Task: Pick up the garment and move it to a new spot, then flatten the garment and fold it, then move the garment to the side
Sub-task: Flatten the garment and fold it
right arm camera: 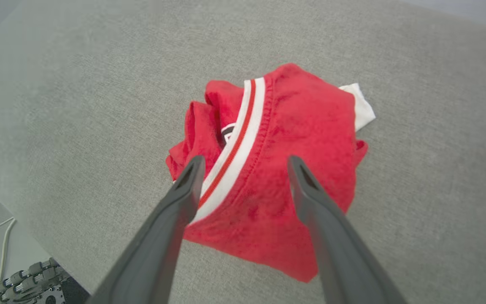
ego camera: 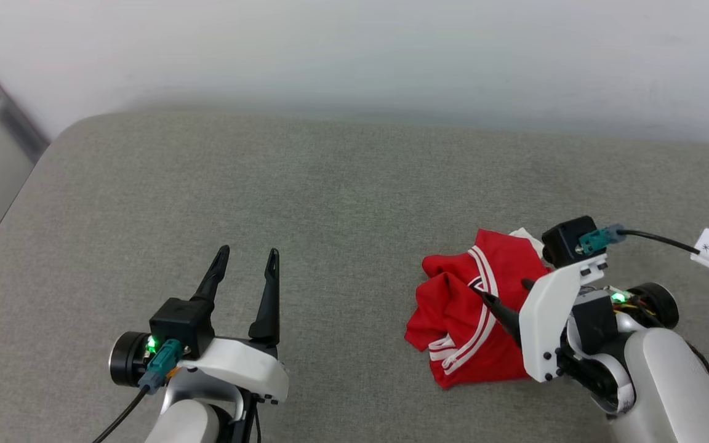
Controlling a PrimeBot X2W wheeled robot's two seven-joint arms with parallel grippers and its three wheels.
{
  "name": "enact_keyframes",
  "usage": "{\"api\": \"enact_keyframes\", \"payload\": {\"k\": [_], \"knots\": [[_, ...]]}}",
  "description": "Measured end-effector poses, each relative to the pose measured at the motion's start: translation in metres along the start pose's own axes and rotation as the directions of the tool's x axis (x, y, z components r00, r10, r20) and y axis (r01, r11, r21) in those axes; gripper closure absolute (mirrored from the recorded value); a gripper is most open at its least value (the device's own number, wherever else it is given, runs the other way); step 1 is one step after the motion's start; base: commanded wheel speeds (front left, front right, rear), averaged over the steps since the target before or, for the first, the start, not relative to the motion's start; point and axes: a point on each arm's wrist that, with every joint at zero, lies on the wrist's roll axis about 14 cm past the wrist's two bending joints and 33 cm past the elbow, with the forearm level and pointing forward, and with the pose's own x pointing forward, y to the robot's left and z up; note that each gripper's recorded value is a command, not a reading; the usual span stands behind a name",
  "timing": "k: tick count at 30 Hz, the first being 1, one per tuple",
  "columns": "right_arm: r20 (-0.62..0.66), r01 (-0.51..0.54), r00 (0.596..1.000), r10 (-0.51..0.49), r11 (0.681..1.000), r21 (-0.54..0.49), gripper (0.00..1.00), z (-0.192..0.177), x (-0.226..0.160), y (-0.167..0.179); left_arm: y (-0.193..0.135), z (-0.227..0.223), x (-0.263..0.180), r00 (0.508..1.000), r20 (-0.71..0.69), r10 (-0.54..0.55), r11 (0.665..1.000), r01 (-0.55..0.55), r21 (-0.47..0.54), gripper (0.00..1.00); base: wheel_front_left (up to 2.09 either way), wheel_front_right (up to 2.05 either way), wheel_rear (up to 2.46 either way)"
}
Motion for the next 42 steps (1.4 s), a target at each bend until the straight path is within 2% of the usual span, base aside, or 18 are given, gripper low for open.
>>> {"api": "enact_keyframes", "payload": {"k": [6,7,8,9,11,16,20,23,26,28,29,30,31,33,36,38,42], "knots": [[-0.108,-0.034,0.994,0.031,0.999,-0.027,0.0,-0.011,0.022,0.003,0.007,-0.008,0.003,1.0,-0.016,0.017,1.0,-0.017,-0.001,0.0,0.0,0.0,0.0],[-0.149,-0.033,0.988,0.028,0.999,-0.03,0.27,-0.02,0.026,0.001,0.01,-0.013,0.002,0.999,-0.028,0.026,1.0,-0.026,-0.003,0.0,0.0,0.0,0.0],[-0.161,-0.031,0.987,0.027,0.999,-0.024,0.75,-0.023,0.027,-0.001,0.01,-0.014,0.003,0.999,-0.029,0.026,1.0,-0.026,-0.003,0.0,0.0,0.0,0.0],[-0.168,-0.024,0.986,0.02,0.999,-0.025,1.0,-0.025,0.027,-0.004,0.01,-0.014,0.003,0.999,-0.028,0.026,1.0,-0.026,-0.002,0.0,0.0,0.0,0.0],[-0.17,-0.016,0.985,0.011,1.0,-0.026,1.0,-0.025,0.026,-0.007,0.009,-0.014,0.004,0.999,-0.027,0.024,1.0,-0.024,-0.003,0.0,0.0,0.0,0.0],[-0.008,0.089,0.996,-0.089,0.995,0.048,1.0,0.004,0.001,-0.046,-0.002,-0.017,0.008,0.999,-0.031,-0.009,1.0,0.009,-0.011,0.0,0.0,0.0,0.0],[0.061,0.166,0.981,-0.182,0.964,0.206,1.0,-0.006,-0.021,-0.077,-0.011,-0.017,0.011,0.999,-0.033,-0.032,0.999,0.031,-0.013,0.0,0.0,0.0,0.0],[0.056,0.241,0.959,-0.279,0.902,0.357,1.0,-0.036,-0.04,-0.106,-0.017,-0.016,0.012,0.998,-0.034,-0.051,0.999,0.051,-0.015,0.0,0.0,0.0,0.0],[0.019,0.309,0.93,-0.367,0.81,0.499,1.0,-0.077,-0.06,-0.129,-0.02,-0.016,0.012,0.997,-0.037,-0.061,0.998,0.061,-0.014,0.0,0.0,0.0,0.0],[-0.024,0.354,0.911,-0.411,0.751,0.558,1.0,-0.106,-0.071,-0.14,-0.021,-0.018,0.011,0.997,-0.043,-0.065,0.998,0.064,-0.013,0.0,0.0,0.0,0.0],[-0.046,0.369,0.904,-0.424,0.723,0.585,0.78,-0.119,-0.075,-0.143,-0.021,-0.018,0.011,0.997,-0.046,-0.066,0.998,0.065,-0.012,0.0,0.0,0.0,0.0],[-0.069,0.386,0.898,-0.435,0.701,0.599,0.44,-0.132,-0.078,-0.145,-0.021,-0.018,0.011,0.997,-0.047,-0.065,0.998,0.065,-0.013,0.0,0.0,0.0,0.0],[-0.086,0.394,0.895,-0.438,0.686,0.612,0.0,-0.142,-0.079,-0.145,-0.02,-0.018,0.011,0.997,-0.05,-0.061,0.998,0.061,-0.013,0.0,0.0,0.0,0.0],[-0.091,0.383,0.9,-0.427,0.673,0.632,0.0,-0.152,-0.074,-0.139,-0.02,-0.02,0.011,0.996,-0.055,-0.063,0.998,0.062,-0.012,0.0,0.0,0.0,0.0],[0.017,0.354,0.885,-0.466,0.694,0.627,0.0,-0.135,-0.07,-0.138,-0.019,-0.021,0.01,0.996,-0.061,-0.061,0.998,0.061,-0.011,0.0,0.0,0.0,0.0],[0.124,0.34,0.854,-0.506,0.722,0.603,0.0,-0.113,-0.074,-0.141,-0.019,-0.022,0.007,0.996,-0.066,-0.058,0.998,0.057,-0.014,0.0,0.0,0.0,0.0],[0.332,0.325,0.767,-0.549,0.779,0.536,0.0,-0.067,-0.09,-0.142,-0.019,-0.019,0.003,0.997,-0.061,-0.053,0.999,0.052,-0.014,0.0,0.0,0.0,0.0]]}}
